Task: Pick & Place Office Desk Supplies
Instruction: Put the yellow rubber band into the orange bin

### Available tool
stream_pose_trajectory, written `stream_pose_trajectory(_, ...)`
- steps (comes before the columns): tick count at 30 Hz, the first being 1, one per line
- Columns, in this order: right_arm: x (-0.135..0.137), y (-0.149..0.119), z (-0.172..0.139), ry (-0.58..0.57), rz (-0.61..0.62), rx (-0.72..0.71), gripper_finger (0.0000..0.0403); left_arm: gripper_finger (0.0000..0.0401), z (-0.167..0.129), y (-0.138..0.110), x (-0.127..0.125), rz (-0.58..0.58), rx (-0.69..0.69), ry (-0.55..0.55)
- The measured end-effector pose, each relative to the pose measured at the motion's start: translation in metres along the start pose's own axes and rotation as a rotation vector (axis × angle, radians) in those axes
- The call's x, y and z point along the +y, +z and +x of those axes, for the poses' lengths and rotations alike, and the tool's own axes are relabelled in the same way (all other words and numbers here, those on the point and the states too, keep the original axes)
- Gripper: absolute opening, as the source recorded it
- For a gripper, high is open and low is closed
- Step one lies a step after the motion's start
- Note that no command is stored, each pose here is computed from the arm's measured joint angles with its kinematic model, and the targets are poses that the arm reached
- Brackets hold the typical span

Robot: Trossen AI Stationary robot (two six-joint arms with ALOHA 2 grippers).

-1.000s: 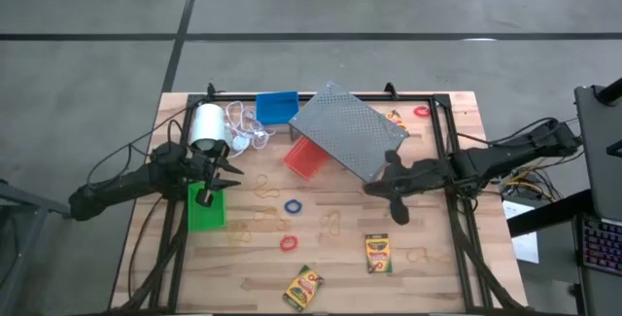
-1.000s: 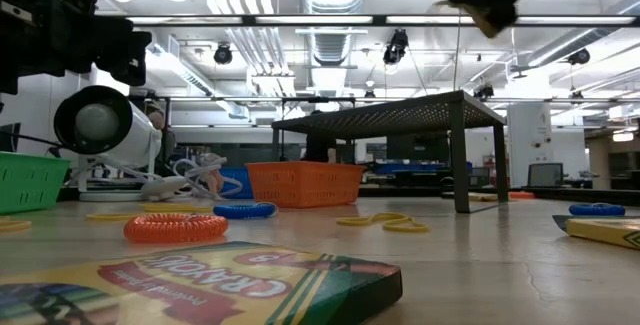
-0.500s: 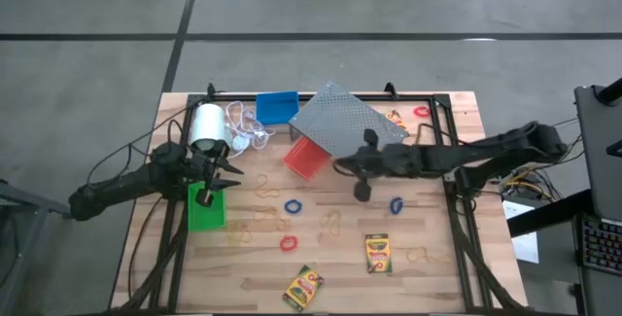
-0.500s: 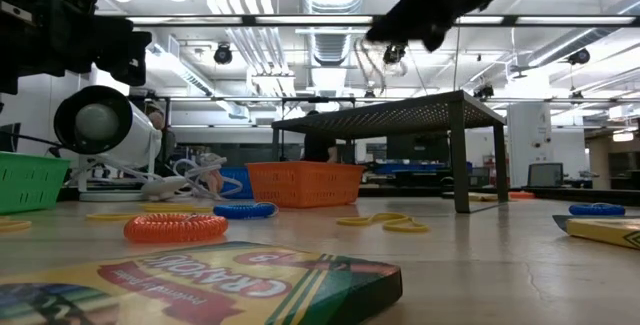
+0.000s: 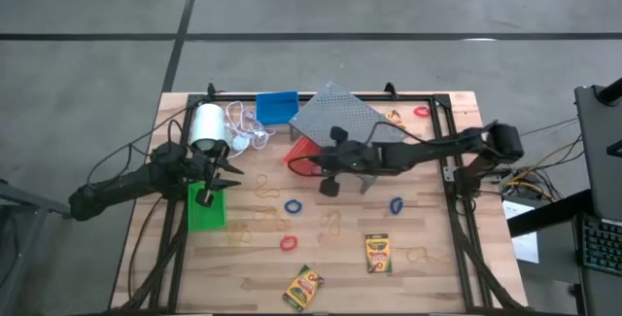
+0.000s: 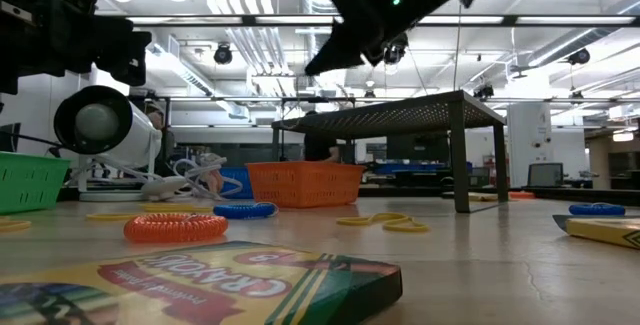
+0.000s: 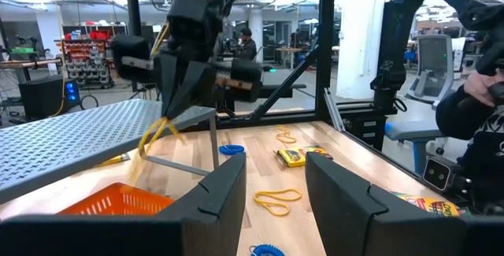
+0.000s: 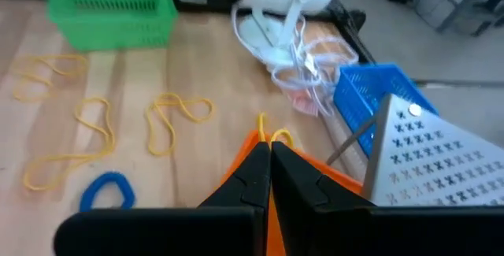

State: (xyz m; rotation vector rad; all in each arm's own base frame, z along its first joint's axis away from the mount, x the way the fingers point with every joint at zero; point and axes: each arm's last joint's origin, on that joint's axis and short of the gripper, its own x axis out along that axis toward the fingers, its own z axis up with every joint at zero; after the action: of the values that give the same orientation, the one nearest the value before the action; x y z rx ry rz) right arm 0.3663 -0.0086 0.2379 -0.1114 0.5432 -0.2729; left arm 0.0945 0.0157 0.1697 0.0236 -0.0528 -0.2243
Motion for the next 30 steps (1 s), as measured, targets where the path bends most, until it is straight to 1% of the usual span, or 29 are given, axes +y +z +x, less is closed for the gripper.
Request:
stream_pose_trajectory(7, -0.004, 0.000, 0.028, -0.026, 0.004, 0.064, 0.0008, 0.0134, 0.000, 0.000, 0.000, 0.000, 0.000, 0.000)
stream_pose_trajectory(16, -0.004, -0.018, 0.062, -0.044, -0.002, 0.146, 0.0008, 0.0134, 0.000, 0.000, 0.000, 0.000, 0.000, 0.000)
stream_pose_trajectory(25, -0.007, -0.030, 0.081, -0.113, 0.006, 0.186, 0.0008, 0.0134, 0.000, 0.000, 0.000, 0.000, -0.001, 0.000)
stream_pose_trajectory(30, -0.007, -0.033, 0.083, -0.131, -0.001, 0.197, 0.0008, 0.0134, 0.000, 0.000, 0.000, 0.000, 0.000, 0.000)
